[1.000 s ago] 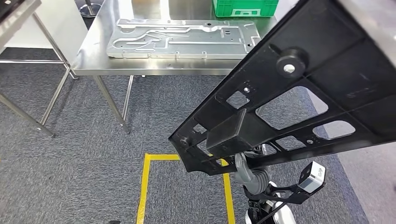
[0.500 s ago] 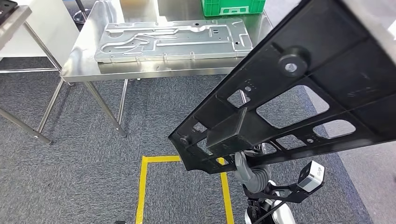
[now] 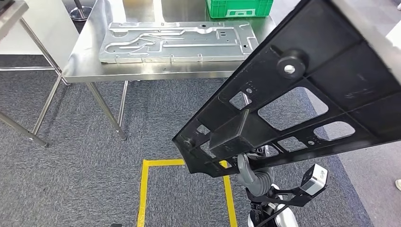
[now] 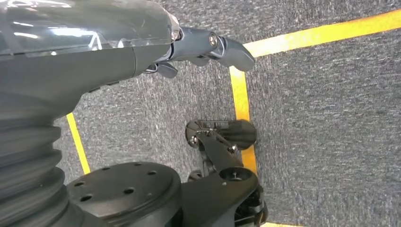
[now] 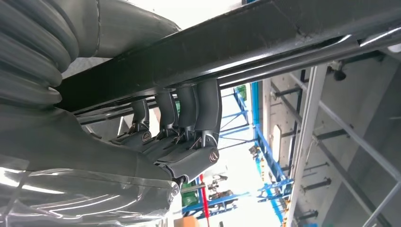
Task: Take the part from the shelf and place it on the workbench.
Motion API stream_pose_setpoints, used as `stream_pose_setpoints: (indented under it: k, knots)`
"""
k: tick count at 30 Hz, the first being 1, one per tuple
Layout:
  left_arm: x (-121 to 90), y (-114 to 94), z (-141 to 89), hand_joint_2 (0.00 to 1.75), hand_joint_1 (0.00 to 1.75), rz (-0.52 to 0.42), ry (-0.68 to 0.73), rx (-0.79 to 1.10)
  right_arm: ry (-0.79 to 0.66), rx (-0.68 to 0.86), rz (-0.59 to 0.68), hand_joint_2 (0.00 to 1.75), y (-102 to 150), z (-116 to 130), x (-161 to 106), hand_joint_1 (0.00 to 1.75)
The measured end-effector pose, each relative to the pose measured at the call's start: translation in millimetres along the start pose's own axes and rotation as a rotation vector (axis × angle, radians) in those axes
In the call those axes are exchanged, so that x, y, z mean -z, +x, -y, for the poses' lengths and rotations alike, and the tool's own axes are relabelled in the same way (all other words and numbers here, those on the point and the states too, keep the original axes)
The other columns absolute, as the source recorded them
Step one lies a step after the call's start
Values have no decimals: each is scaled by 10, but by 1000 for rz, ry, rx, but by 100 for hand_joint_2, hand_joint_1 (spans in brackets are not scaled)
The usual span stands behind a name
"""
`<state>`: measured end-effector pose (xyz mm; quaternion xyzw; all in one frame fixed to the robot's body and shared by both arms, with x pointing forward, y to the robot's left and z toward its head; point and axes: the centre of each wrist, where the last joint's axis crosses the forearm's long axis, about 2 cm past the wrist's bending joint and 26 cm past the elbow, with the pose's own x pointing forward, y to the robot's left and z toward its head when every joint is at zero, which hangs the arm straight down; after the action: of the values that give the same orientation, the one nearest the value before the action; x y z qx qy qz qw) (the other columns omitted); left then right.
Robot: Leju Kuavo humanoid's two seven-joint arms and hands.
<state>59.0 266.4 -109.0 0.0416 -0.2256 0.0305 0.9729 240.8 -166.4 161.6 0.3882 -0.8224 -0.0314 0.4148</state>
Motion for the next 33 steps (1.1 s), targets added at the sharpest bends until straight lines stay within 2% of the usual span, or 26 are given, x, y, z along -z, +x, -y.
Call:
stream_pose_setpoints:
  k: [33]
  knots:
    - [-4,-3,21,175,0,-3,-4,2,-14,-3,8,175,17,12,-58,175]
